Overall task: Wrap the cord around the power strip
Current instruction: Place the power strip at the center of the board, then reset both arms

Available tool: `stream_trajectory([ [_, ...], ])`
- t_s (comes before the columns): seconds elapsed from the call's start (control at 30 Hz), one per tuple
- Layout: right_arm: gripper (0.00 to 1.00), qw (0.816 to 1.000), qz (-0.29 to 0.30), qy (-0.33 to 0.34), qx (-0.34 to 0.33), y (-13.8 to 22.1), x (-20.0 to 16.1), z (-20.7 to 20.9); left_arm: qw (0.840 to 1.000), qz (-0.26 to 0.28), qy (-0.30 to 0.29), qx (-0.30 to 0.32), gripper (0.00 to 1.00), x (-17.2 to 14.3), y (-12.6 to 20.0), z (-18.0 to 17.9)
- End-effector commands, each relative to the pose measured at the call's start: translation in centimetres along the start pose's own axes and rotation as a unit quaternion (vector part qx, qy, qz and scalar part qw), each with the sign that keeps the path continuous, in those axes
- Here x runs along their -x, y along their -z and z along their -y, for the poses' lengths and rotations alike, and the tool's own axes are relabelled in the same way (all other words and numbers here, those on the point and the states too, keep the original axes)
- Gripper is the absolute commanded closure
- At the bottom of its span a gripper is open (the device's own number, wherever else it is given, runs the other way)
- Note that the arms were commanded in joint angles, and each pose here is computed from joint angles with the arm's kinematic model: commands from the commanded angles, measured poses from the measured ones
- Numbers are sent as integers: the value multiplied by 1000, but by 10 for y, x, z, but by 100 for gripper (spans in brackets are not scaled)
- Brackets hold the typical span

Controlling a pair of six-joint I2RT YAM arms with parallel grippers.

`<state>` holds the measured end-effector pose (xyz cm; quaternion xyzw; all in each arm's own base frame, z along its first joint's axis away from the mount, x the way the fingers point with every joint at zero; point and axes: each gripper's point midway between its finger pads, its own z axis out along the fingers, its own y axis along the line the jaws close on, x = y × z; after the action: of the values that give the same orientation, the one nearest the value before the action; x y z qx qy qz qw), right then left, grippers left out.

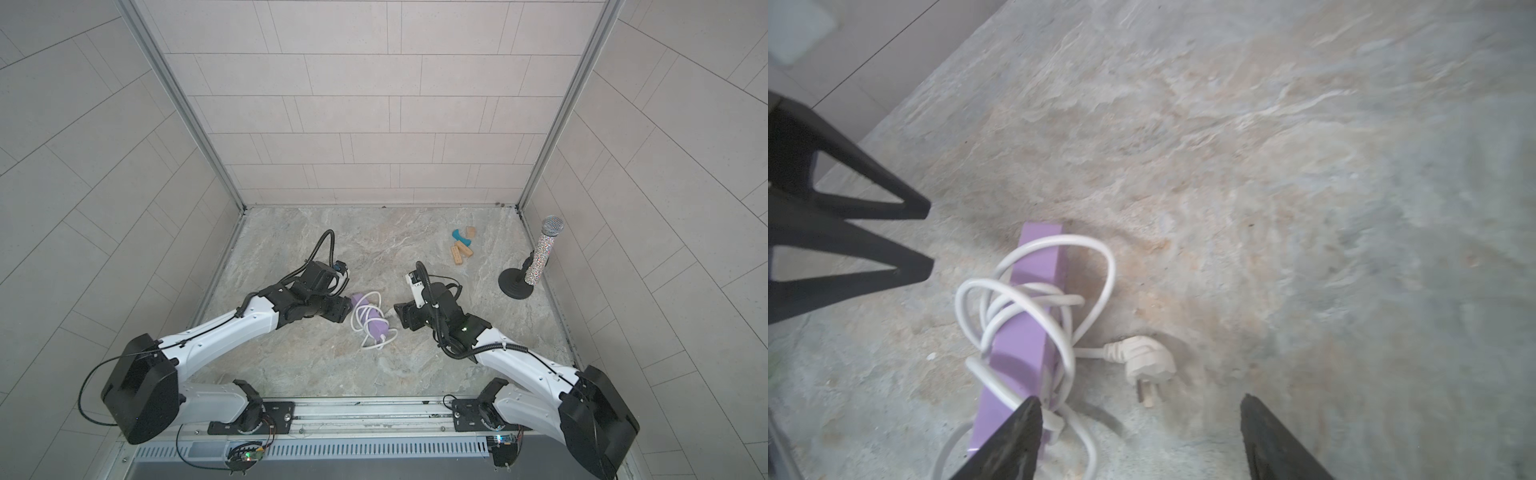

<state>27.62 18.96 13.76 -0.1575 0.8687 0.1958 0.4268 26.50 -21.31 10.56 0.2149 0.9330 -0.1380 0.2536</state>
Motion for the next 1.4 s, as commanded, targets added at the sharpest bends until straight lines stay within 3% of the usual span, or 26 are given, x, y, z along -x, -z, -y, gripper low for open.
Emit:
stream_trajectory([
  [0.0,26,999,-14,22,-21,9,5,21,1000,-10,-14,9,34,-3,-8,1],
  [0.13,21,996,9,19,-85,23,27,62,996,48,-27,66,34,21,13,-17],
  [0.17,16,994,20,14,-110,28,32,75,993,73,-32,85,34,28,22,-23],
  [0.2,1,989,31,9,-142,34,36,92,987,103,-26,117,32,36,33,-35],
  [0.37,1,950,76,-67,-296,61,32,189,953,203,-17,222,24,53,78,-97],
  [0.47,1,914,96,-94,-383,70,12,239,924,229,41,304,20,39,90,-157],
  [0.57,1,899,127,-66,-414,65,5,256,899,240,93,354,20,17,91,-204],
  [0.67,1,899,179,-59,-396,55,9,258,877,262,120,384,20,6,87,-238],
  [0.83,1,924,186,-39,-331,20,5,251,857,330,163,361,18,12,74,-270],
  [0.9,1,925,222,-19,-307,12,8,243,867,341,160,325,18,17,58,-271],
  [0.93,1,929,201,-21,-311,13,3,244,875,335,152,314,18,16,46,-270],
  [1.0,1,937,171,-22,-304,8,4,244,870,346,155,315,18,9,36,-273],
  [1.07,1,944,186,-7,-272,-4,11,238,867,358,144,315,17,8,28,-274],
  [1.13,1,947,159,-8,-280,-2,5,238,885,320,149,304,17,8,22,-273],
  [1.2,1,944,170,-11,-281,-1,7,238,895,293,148,302,16,10,17,-275],
  [1.3,1,948,150,-16,-279,-6,7,241,886,319,134,309,16,14,18,-275],
  [1.33,1,951,133,-19,-278,-10,6,243,885,312,141,316,0,10,18,-277],
  [1.37,1,952,133,-21,-276,-11,7,243,886,308,143,316,0,9,19,-277],
])
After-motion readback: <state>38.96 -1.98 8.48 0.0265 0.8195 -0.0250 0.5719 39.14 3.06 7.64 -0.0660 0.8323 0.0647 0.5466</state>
